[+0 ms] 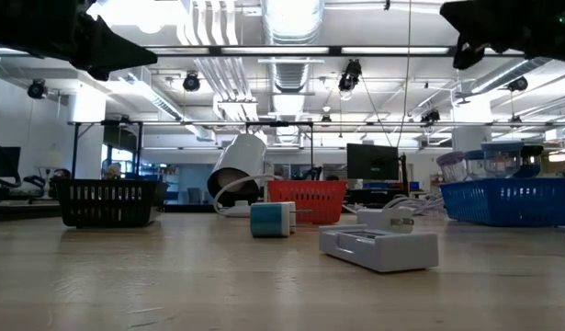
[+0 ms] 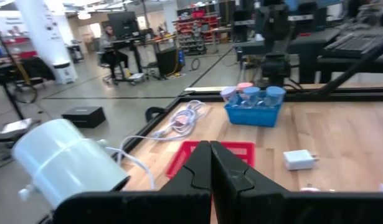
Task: Pick & Place Office items
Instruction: Put the blue charger adapter into the black basket
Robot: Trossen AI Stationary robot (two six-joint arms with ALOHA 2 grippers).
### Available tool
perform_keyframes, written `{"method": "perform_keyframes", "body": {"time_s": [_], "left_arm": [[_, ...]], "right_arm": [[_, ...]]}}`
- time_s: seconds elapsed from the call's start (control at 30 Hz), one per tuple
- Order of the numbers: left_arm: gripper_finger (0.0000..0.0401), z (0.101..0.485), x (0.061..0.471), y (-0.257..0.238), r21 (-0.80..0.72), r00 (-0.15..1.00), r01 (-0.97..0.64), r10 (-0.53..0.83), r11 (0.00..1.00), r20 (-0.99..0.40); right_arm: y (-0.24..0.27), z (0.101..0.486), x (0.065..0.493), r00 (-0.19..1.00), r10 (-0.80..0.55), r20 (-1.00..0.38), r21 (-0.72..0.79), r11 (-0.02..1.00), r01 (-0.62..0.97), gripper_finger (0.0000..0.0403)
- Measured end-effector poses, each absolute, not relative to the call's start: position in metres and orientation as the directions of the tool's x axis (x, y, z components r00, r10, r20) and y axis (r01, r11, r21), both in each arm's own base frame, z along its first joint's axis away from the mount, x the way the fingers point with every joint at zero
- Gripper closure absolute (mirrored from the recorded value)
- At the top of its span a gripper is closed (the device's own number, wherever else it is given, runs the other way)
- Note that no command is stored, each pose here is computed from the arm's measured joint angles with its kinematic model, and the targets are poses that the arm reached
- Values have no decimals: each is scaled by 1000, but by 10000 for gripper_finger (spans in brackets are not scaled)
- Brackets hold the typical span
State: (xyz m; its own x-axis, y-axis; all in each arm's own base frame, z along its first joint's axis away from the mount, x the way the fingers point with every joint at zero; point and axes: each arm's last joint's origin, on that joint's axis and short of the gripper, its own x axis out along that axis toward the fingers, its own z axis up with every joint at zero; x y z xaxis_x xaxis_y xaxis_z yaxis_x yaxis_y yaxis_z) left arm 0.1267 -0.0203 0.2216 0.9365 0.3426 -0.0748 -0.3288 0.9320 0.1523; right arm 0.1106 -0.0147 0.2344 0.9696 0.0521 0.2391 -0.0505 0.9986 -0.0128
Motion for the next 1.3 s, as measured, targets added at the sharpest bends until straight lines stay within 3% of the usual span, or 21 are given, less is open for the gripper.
{"method": "perform_keyframes", "body": {"time_s": [0.43, 1.3], "left_arm": [[401, 222, 126, -19, 167, 914, -383, 399, 908, -71], [401, 221, 127, -19, 214, 914, -376, 399, 901, -75]], "right_arm": [[-15, 195, 101, 963, 8, 269, -9, 1000, -5, 390], [-16, 194, 100, 963, -32, 266, 25, 999, 26, 390]]}}
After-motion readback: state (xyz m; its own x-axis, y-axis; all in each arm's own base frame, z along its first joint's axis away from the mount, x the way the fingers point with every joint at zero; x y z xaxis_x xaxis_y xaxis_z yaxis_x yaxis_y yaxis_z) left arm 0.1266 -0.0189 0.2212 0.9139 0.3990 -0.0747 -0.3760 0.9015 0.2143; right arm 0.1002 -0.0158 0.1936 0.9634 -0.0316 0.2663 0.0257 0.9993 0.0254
